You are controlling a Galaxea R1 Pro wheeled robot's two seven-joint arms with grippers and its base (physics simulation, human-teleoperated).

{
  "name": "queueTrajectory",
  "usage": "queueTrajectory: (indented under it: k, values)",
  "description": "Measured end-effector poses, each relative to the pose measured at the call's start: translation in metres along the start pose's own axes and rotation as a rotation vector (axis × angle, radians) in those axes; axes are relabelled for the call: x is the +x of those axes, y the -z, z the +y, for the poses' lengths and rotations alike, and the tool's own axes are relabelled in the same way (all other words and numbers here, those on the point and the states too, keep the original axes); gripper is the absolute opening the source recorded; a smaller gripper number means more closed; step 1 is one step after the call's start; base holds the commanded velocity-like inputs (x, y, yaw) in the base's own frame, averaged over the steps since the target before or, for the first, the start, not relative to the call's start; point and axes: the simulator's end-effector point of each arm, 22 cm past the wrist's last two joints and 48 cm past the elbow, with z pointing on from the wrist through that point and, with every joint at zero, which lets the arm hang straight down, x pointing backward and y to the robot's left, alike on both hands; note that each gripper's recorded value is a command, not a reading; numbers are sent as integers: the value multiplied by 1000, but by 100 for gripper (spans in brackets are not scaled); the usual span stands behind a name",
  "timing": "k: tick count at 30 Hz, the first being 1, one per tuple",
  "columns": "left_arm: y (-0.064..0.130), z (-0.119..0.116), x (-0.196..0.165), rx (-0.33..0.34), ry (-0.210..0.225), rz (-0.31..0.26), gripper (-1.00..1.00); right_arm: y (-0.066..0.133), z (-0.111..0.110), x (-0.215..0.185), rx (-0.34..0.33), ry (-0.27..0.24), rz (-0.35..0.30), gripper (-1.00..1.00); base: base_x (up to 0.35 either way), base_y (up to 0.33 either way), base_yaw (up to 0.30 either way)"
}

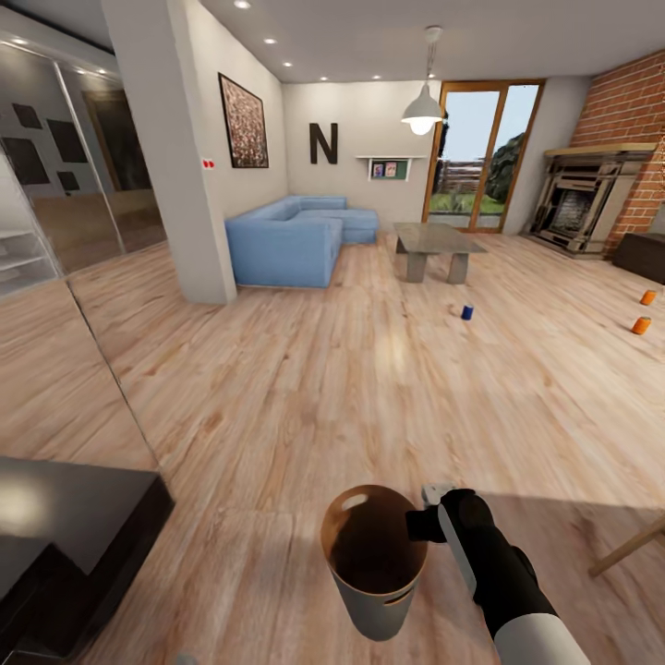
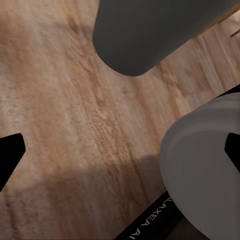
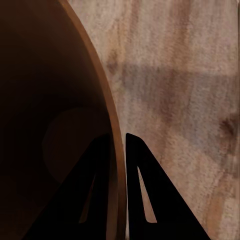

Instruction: Put the three can of soda from the living room inside the tash can in the kitchen.

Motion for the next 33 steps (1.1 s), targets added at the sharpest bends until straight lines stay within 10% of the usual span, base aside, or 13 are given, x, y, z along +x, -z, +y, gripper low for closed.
queueTrajectory:
  k: [33]
  values:
    - [0, 0, 0, 0, 0, 0, 100, 0, -1, 0, 5, 3, 0, -100, 345, 0, -127]
